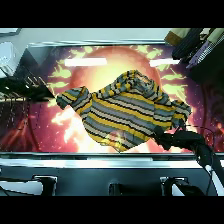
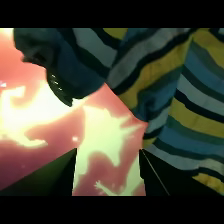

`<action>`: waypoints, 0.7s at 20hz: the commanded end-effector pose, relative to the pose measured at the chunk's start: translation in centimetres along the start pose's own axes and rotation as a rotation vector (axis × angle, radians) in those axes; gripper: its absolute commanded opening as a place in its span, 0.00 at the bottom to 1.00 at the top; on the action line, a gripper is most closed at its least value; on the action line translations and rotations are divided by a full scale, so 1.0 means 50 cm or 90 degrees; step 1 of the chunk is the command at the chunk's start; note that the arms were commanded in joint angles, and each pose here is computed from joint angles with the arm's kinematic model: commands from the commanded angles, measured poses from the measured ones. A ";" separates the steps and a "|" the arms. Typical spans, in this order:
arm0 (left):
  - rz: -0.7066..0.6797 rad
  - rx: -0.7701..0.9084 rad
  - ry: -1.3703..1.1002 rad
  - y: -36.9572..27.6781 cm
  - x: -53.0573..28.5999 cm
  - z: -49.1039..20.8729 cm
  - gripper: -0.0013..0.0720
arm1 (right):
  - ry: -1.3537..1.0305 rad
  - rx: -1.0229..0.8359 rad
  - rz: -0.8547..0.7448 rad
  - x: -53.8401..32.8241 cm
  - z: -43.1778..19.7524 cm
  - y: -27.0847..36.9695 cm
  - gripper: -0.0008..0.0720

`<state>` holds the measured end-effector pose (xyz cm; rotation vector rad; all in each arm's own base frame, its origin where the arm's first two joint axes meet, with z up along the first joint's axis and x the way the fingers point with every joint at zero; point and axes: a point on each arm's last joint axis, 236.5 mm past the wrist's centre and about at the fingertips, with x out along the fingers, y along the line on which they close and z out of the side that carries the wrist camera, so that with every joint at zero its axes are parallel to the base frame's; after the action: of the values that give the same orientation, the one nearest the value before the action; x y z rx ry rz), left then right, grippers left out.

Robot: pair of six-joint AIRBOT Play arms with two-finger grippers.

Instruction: Fold the clothes and pants, and hang the long-sleeved shirts on hangers.

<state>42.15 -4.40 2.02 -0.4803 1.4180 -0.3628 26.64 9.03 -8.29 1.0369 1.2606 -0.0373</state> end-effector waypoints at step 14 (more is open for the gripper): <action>-0.031 0.083 0.121 -0.145 0.349 -0.201 0.64 | -0.050 -0.044 0.093 -0.103 -0.034 0.096 0.05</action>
<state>34.32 -19.42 -8.99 -0.3877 1.5765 -0.5670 26.16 10.16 -2.08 1.0465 1.1273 0.0672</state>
